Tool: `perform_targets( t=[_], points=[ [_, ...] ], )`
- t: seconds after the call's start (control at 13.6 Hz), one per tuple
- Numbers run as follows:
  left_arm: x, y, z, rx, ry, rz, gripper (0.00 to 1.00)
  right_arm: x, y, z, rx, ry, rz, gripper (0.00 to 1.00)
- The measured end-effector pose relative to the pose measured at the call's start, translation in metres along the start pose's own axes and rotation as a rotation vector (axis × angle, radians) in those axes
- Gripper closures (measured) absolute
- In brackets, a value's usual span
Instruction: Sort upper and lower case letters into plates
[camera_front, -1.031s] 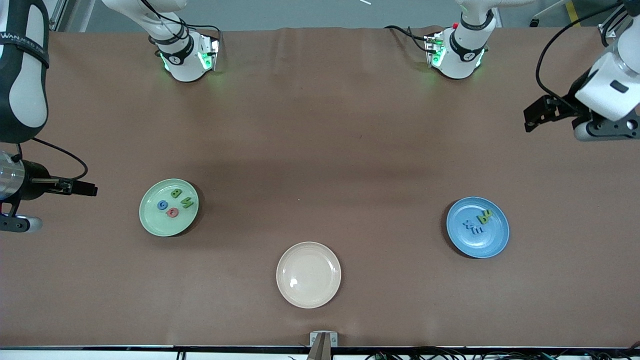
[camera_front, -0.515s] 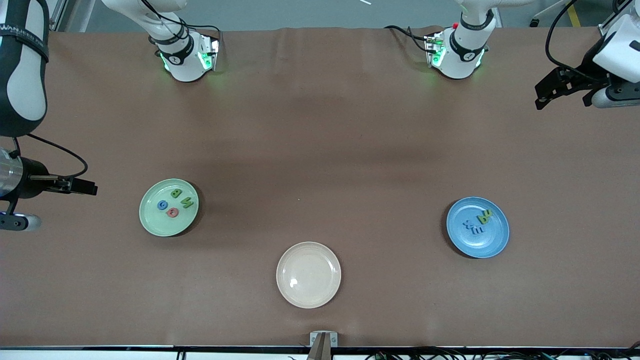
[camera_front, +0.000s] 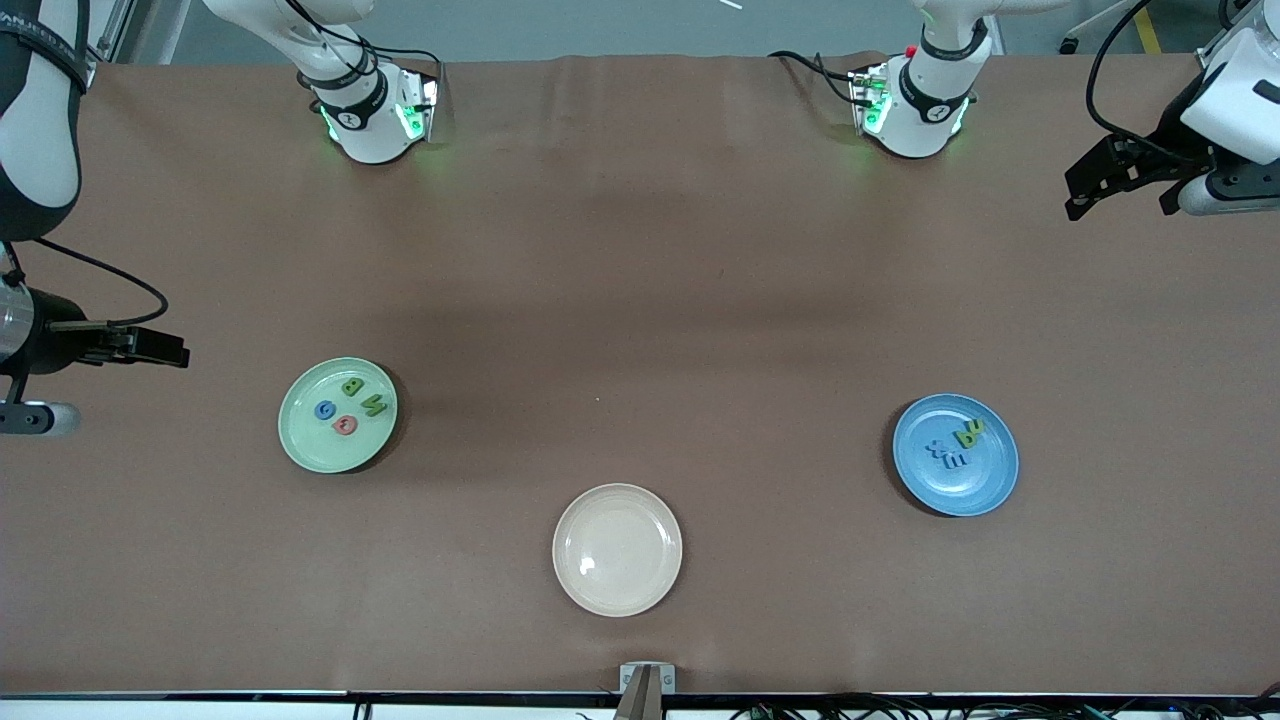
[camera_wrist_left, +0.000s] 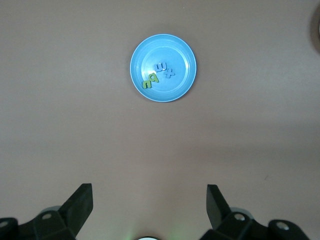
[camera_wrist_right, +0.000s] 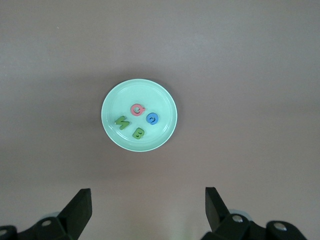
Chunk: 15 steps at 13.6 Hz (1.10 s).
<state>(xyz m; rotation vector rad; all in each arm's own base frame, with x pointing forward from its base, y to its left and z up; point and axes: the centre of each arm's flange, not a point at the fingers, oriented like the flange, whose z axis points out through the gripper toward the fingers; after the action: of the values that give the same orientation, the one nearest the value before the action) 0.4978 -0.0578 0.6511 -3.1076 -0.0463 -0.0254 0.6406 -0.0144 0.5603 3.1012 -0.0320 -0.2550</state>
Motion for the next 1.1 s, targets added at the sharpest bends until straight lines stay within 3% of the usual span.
perform_targets(
  t=[0.74,1.1],
  points=[
    [0.002,-0.001,0.004,0.0,-0.004,0.001,0.0,-0.018,0.001,-0.011,0.005,0.041,-0.02,0.0],
    [0.003,-0.003,0.003,-0.002,0.007,-0.005,0.0,-0.061,0.002,-0.009,0.009,0.1,-0.023,0.0]
  ],
)
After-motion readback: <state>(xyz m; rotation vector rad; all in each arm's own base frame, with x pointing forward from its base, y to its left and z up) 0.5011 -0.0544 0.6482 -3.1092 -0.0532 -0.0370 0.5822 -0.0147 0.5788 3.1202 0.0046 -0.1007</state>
